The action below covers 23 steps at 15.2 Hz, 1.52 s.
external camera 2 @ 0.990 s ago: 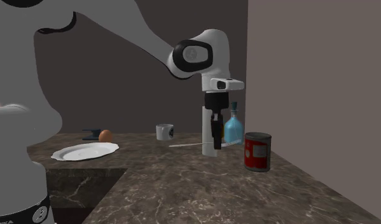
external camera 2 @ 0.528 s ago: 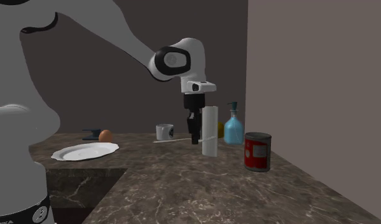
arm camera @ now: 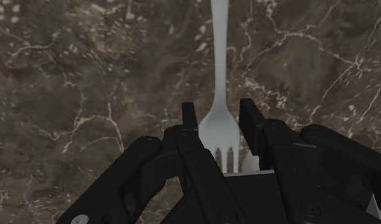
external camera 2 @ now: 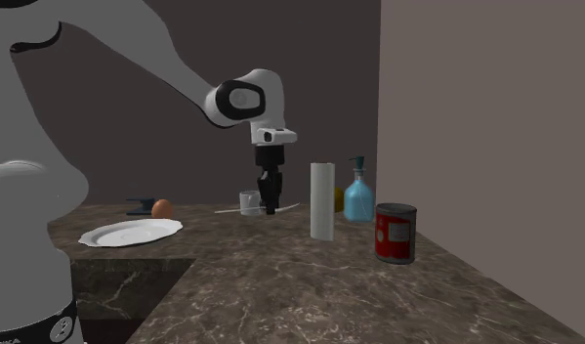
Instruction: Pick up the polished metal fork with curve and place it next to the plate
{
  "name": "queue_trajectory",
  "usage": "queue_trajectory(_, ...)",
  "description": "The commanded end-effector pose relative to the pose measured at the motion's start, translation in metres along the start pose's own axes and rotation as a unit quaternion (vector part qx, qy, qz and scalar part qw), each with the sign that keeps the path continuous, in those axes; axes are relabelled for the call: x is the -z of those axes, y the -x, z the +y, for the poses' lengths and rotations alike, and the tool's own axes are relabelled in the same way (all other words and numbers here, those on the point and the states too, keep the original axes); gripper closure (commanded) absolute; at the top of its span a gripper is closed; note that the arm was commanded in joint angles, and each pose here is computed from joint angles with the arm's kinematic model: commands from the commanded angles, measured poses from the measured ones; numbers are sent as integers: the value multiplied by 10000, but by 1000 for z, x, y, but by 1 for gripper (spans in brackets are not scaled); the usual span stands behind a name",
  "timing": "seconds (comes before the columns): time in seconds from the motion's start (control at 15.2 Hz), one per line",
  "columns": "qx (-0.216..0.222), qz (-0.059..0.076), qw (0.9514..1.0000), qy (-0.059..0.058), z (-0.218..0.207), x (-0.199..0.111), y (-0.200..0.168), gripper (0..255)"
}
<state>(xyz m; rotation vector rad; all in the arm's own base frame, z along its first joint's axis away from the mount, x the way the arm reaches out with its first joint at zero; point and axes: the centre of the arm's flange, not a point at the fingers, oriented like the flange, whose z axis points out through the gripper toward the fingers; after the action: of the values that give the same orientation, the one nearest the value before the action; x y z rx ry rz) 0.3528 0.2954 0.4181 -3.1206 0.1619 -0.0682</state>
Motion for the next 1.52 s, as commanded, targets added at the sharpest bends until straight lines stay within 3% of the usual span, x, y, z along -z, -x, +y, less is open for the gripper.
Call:
queue_trajectory(0.0, -7, 0, 10000, 3, -14, 4, 26, 255)
queue_trajectory(1.45, -7, 0, 10000, 3, -162, 12, 276, 255)
